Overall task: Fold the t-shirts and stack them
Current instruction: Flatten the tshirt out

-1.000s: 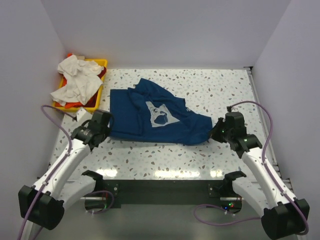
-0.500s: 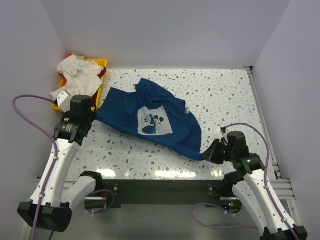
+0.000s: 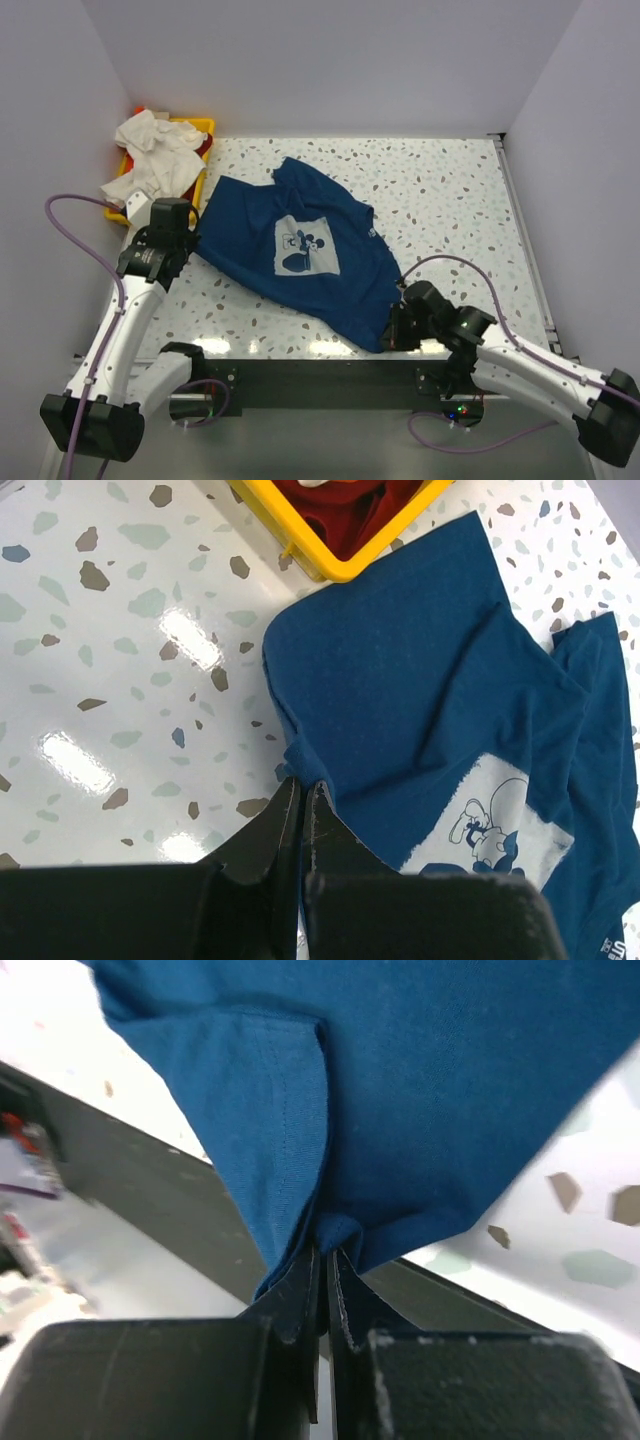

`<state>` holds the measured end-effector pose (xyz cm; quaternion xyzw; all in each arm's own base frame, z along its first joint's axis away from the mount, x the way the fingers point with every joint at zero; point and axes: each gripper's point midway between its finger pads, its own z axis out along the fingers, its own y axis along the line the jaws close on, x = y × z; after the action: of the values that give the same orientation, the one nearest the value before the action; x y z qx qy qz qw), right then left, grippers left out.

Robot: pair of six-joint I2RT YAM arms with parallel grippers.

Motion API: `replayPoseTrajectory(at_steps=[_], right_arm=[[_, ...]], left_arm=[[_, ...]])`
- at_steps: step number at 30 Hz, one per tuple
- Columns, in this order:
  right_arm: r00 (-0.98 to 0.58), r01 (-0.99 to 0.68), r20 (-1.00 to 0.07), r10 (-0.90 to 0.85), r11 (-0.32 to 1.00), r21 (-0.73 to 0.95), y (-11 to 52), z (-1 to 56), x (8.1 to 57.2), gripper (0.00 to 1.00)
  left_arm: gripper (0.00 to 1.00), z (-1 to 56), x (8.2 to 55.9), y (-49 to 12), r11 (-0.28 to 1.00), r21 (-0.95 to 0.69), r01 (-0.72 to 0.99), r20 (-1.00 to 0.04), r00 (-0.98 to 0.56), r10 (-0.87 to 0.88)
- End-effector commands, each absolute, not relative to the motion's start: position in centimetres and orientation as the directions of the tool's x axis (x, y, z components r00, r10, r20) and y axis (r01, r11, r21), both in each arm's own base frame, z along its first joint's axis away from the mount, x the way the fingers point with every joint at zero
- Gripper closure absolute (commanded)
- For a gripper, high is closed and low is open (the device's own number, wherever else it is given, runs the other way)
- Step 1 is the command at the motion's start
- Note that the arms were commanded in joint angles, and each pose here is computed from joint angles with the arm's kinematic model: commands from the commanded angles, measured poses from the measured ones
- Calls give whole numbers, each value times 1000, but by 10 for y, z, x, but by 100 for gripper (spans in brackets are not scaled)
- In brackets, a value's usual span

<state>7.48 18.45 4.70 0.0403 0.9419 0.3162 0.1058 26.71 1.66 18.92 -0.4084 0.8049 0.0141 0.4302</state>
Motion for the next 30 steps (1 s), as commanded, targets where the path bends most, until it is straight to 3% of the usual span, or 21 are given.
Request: replayPoseTrajectory(at_steps=[1,3,4,5,8,11,14,18,30], right_arm=[[-950,12,-242,195,802,598,203,42,89,100],[-948,-26,-278,157,829,559,203,39,89,93],[-946,-27,-289,148,852,523,196,38,90,82],[-933,-59,-332,137,855,516,198,51,98,60],[-874,-51,-454,170,899,434,181,79,122,34],[-791,-14,-579,196,941,337,159,106,149,36],[-764,35,-623,169,974,222,144,113,173,40],[-827,109,-519,215,968,226,127,84,197,59],[-850,197,-432,302,942,271,123,41,208,51]], left_arm=[[100,194,273,20,666,-346,-661,-719,-268,-641],[100,193,273,20,668,-344,-660,-720,-271,-639],[100,191,271,20,668,-340,-662,-719,-276,-638],[100,191,271,20,669,-338,-662,-719,-278,-637],[100,188,268,20,672,-333,-662,-718,-284,-635],[100,188,267,20,676,-333,-657,-718,-287,-634],[100,186,266,18,682,-334,-651,-717,-295,-632],[100,187,268,13,692,-345,-634,-707,-309,-636],[100,188,268,8,721,-354,-596,-710,-331,-622]])
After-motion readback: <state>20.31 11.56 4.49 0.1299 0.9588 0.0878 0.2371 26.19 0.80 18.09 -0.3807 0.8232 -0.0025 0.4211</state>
